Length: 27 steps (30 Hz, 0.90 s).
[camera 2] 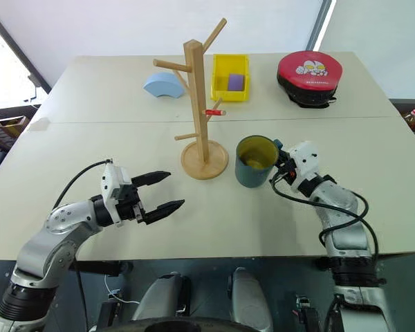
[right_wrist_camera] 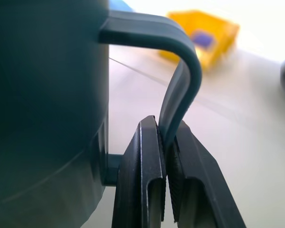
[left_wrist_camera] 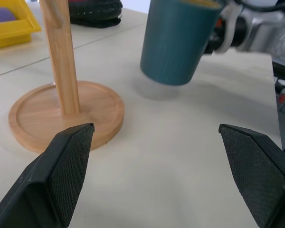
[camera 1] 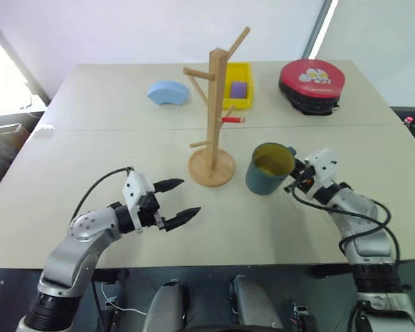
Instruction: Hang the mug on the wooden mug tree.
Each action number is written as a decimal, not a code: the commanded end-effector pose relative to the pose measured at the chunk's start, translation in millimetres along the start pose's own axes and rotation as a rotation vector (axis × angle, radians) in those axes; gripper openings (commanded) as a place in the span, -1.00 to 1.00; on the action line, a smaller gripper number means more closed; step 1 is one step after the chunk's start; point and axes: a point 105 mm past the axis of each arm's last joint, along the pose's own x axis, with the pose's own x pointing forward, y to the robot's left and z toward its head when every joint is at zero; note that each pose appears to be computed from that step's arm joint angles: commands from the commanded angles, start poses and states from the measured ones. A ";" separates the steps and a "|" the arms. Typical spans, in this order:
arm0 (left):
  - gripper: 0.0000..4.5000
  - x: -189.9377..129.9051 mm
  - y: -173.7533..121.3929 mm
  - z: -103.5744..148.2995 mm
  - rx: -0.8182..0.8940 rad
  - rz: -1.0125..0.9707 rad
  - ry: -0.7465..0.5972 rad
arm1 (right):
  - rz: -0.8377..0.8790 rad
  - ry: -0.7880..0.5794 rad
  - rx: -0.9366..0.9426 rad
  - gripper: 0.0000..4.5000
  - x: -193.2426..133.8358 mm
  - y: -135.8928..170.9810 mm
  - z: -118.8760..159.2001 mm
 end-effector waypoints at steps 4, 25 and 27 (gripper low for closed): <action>1.00 -7.4 16.4 11.1 0.053 0.035 -0.026 | 0.109 -0.171 -0.340 -0.96 10.6 12.9 99.2; 1.00 -26.2 38.2 37.9 0.072 0.115 -0.098 | 0.094 -0.121 -0.484 -0.96 46.5 -11.8 126.9; 1.00 -29.1 40.2 42.9 0.074 0.117 -0.107 | 0.106 -0.111 -0.493 -0.96 49.3 -10.6 126.0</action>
